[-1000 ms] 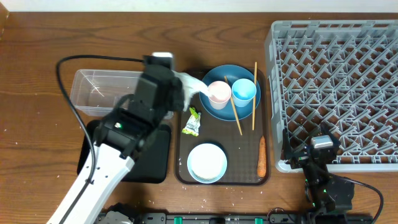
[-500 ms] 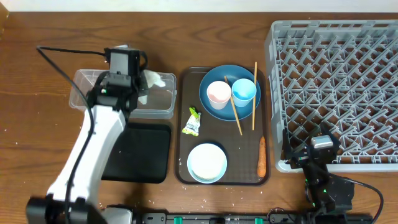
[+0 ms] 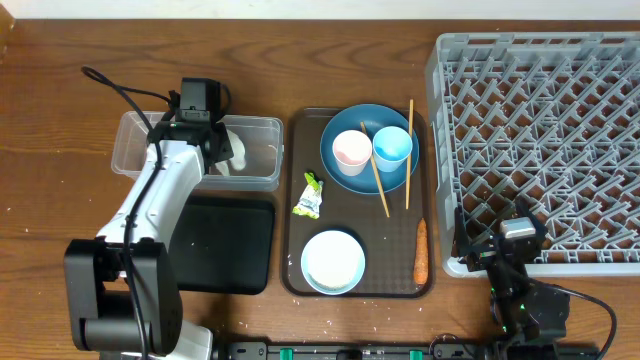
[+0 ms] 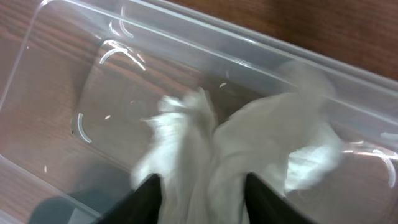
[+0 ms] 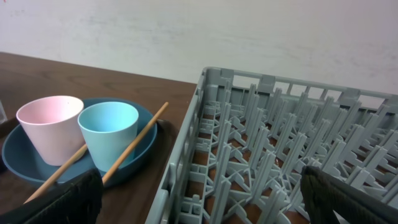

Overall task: Sort waste into correct bins and load items into the dishwasher rack
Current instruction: 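Carry the tissue left and drop it into the clear bin, then move the left gripper to the yellow wrapper and grasp it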

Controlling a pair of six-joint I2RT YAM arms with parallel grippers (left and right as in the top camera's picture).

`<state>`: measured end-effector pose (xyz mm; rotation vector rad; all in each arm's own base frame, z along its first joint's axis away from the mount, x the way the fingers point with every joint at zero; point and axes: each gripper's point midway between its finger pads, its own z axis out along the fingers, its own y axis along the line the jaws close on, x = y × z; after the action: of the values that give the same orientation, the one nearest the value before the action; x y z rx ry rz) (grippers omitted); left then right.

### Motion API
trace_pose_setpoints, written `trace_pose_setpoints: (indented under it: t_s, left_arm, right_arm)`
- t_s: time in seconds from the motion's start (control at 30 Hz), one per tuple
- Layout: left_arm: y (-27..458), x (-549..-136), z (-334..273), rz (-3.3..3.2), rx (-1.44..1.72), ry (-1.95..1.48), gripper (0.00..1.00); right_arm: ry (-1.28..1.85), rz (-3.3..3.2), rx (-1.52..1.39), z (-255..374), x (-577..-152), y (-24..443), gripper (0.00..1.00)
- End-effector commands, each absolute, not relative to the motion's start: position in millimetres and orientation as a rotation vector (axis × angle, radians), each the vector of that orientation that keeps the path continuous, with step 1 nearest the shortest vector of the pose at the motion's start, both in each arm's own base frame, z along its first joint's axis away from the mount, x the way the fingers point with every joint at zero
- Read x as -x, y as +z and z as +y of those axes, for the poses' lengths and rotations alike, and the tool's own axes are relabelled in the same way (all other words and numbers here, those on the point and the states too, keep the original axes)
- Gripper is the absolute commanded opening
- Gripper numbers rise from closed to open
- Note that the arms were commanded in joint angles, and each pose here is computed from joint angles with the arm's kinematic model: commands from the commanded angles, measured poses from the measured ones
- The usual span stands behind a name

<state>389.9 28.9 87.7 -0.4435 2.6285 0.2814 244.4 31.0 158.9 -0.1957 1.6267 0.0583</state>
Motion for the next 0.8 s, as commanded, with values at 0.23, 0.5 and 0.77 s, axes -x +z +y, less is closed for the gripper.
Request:
trace_pose_setpoints:
  t_s: [0.23,0.5,0.77]
  left_arm:
    - [176.2,-404.7,-5.1,2.433,0.381,-0.052,0.63]
    - [261.1,-356.6,-81.1,2.313,0.201,-0.656,0.79]
    - [246.3,-316.0,-94.4,2.454,0.217,-0.767,0.85]
  right_arm:
    - [0.058,1.625,0.206,32.4,-244.0,158.5,0.99]
    - [0.058,1.625,0.206,32.4,-244.0,158.5,0.99]
    - [0.058,1.625,0.206,32.4,-244.0,158.5,0.99]
